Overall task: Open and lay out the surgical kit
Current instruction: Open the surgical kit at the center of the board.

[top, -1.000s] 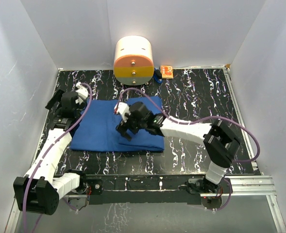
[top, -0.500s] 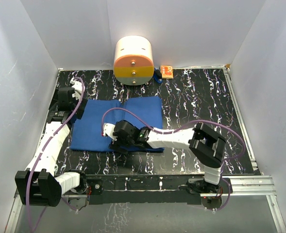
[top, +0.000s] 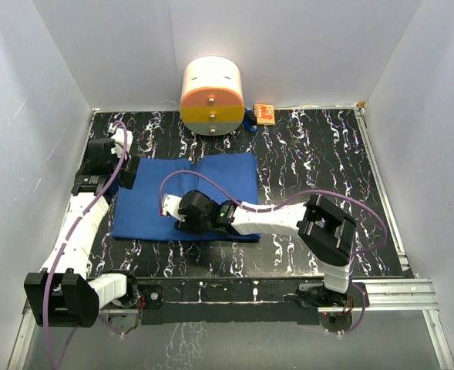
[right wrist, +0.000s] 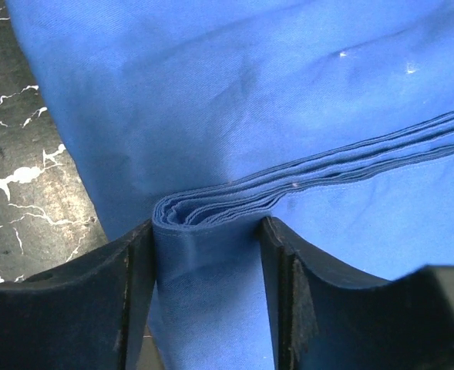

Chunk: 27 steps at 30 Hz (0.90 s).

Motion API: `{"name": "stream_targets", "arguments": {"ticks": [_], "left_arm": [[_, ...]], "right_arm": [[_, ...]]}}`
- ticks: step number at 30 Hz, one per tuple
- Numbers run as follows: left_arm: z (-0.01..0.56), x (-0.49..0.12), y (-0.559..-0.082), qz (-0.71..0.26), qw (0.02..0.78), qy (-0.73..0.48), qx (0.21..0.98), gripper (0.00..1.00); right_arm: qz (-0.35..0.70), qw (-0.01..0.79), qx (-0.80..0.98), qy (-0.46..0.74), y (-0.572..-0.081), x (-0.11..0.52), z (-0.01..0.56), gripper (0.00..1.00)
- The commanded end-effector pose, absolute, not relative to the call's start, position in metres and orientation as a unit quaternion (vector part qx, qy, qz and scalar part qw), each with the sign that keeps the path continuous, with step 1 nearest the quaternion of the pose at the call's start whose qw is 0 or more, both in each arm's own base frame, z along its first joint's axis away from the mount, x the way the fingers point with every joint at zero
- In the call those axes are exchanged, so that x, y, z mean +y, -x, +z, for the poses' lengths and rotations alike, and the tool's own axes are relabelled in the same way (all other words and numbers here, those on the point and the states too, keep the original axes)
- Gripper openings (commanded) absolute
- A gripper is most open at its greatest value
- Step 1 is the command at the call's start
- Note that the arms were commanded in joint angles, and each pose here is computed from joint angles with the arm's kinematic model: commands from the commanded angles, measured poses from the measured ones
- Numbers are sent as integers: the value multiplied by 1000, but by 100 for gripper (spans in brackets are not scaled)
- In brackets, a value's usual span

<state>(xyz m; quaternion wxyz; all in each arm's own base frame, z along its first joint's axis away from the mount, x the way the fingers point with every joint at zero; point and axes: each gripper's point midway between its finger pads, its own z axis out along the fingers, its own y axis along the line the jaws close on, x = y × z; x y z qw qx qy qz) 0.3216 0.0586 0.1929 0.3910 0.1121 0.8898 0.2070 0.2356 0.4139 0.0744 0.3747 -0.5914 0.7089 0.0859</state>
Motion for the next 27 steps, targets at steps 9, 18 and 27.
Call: {"name": "stream_targets", "arguments": {"ticks": [9, 18, 27], "left_arm": [[196, 56, -317, 182, 402, -105, 891, 98], [176, 45, -325, 154, 375, -153, 902, 98], [170, 17, -345, 83, 382, -196, 900, 98]], "right_arm": [[102, 409, 704, 572, -252, 421, 118, 18], [91, 483, 702, 515, -277, 370, 200, 4], [22, 593, 710, 379, -297, 190, 266, 0]]}}
